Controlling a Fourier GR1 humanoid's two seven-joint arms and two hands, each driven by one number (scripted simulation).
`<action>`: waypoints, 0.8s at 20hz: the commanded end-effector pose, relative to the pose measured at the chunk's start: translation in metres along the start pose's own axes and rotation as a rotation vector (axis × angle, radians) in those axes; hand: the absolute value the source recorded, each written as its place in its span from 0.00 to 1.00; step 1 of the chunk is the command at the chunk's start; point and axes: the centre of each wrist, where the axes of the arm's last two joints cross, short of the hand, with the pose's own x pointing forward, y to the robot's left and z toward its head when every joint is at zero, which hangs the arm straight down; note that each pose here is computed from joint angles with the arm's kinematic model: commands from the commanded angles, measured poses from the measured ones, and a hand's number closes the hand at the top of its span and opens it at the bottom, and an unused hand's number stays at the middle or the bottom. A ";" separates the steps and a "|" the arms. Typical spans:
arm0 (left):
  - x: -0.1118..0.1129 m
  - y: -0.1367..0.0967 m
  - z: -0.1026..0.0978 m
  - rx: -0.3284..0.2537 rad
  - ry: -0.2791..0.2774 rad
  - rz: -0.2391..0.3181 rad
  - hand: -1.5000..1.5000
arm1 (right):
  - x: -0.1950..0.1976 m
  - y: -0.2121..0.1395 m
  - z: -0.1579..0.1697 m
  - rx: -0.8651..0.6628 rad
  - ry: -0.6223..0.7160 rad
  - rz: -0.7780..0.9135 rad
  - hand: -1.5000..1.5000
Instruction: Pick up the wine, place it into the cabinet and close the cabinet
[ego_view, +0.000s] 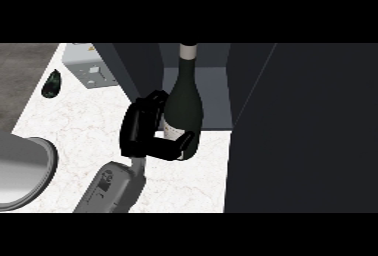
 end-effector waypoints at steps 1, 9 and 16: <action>-0.012 -0.016 -0.024 -0.011 0.013 -0.055 1.00 | -0.004 -0.017 -0.014 -0.013 -0.002 -0.005 0.00; -0.030 -0.018 -0.030 0.041 0.045 -0.050 1.00 | 0.006 0.000 -0.007 0.007 -0.010 -0.004 0.00; -0.080 -0.017 0.001 0.081 0.085 -0.072 1.00 | -0.002 -0.018 -0.004 -0.001 -0.006 0.000 0.00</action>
